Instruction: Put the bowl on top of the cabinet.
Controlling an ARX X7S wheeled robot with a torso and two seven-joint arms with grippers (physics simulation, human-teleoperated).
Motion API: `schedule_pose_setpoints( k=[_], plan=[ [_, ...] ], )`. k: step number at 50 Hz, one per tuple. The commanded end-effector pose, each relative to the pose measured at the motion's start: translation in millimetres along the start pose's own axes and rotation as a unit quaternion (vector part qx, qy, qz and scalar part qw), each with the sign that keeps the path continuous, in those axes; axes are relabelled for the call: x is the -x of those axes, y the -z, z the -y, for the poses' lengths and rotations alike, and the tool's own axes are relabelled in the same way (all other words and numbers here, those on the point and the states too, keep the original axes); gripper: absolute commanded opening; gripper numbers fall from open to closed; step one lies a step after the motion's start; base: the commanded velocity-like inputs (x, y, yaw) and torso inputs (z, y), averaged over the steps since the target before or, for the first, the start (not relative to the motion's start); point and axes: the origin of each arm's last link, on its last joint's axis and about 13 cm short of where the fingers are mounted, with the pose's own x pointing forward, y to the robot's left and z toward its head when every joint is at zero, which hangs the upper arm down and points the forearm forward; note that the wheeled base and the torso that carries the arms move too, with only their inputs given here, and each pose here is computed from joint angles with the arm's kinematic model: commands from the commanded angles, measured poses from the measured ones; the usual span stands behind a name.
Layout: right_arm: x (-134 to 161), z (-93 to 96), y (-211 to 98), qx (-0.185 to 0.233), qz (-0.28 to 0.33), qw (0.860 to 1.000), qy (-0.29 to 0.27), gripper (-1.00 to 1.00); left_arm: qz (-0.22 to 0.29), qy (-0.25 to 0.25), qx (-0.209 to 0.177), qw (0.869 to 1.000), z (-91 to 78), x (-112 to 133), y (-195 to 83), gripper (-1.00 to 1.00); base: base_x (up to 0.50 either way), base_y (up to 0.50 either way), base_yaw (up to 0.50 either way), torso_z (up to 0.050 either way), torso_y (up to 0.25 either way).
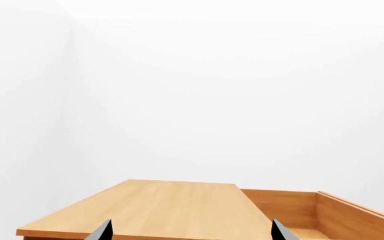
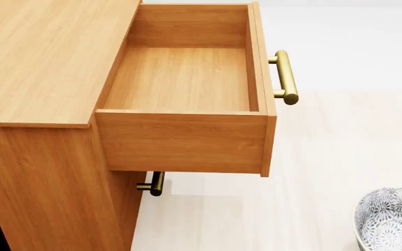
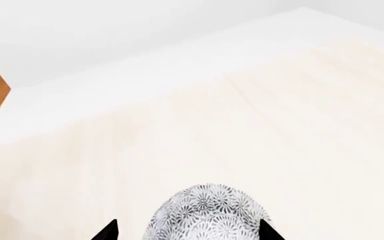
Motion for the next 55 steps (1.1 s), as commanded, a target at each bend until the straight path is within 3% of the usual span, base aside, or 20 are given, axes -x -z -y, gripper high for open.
schedule_pose_setpoints(
  k=[1, 23, 40, 55],
  plan=[
    [-13, 5.9, 7, 0.001, -0.027, 0.999, 0.02, 1.0, 0.0, -0.001, 0.001, 1.0, -0.5, 0, 1, 1.0, 0.0, 0.0, 0.0, 0.0, 0.0],
    [-27, 14.6, 26, -0.027, -0.045, 0.997, 0.052, 1.0, -0.002, -0.003, 0.001, 1.0, -0.8, -1, 3, 1.0, 0.0, 0.0, 0.0, 0.0, 0.0],
    [-28, 23.7, 42, -0.02, -0.063, 0.995, 0.075, 1.0, -0.003, -0.004, 0.0, 1.0, -1.4, -1, 3, 1.0, 0.0, 0.0, 0.0, 0.0, 0.0],
    [-39, 19.3, 50, -0.014, -0.071, 0.994, 0.076, 1.0, -0.003, -0.004, -0.002, 1.0, -1.6, -1, 4, 1.0, 0.0, 0.0, 0.0, 0.0, 0.0]
  ],
)
